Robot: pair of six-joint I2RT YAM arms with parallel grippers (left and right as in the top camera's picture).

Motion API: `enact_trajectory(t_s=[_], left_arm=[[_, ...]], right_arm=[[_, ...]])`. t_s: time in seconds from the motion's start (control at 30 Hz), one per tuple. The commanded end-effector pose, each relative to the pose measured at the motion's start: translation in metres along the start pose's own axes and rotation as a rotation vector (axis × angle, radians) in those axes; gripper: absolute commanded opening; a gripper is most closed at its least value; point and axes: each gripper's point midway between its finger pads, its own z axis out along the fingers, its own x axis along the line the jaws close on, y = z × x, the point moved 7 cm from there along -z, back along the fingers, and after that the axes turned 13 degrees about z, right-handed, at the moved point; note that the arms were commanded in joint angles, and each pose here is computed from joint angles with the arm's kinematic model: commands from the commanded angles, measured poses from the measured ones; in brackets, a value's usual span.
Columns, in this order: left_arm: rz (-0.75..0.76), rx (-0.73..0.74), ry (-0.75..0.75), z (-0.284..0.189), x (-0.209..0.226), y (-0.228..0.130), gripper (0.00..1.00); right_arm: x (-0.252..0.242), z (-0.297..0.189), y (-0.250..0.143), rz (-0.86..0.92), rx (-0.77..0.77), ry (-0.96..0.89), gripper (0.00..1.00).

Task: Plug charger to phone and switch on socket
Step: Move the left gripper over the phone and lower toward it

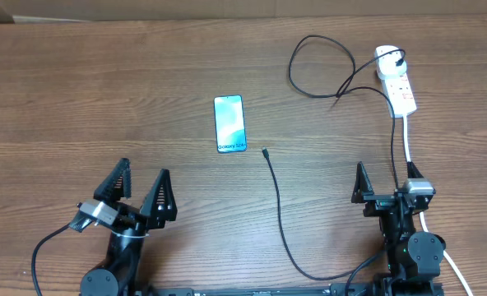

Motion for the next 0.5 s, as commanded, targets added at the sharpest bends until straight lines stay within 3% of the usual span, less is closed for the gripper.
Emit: enact_trajectory(t_s=[0.0, 0.2, 0.4, 0.47], left_arm=[[0.049, -0.084, 0.004, 0.001, -0.009, 0.033, 1.00], [0.226, -0.078, 0.015, 0.010, -0.030, 0.091, 1.00], [0.153, 0.343, 0.179, 0.054, -0.025, 0.121, 1.00], [0.111, 0.532, 0.132, 0.077, -0.031, 0.125, 1.00]], right_arm=[[0.000, 0.000, -0.002, -0.005, -0.002, 0.004, 1.00], [0.000, 0.000, -0.002, -0.005, -0.002, 0.004, 1.00], [0.000, 0.000, -0.002, -0.005, -0.002, 0.004, 1.00], [0.000, 0.000, -0.002, -0.005, -0.002, 0.004, 1.00]])
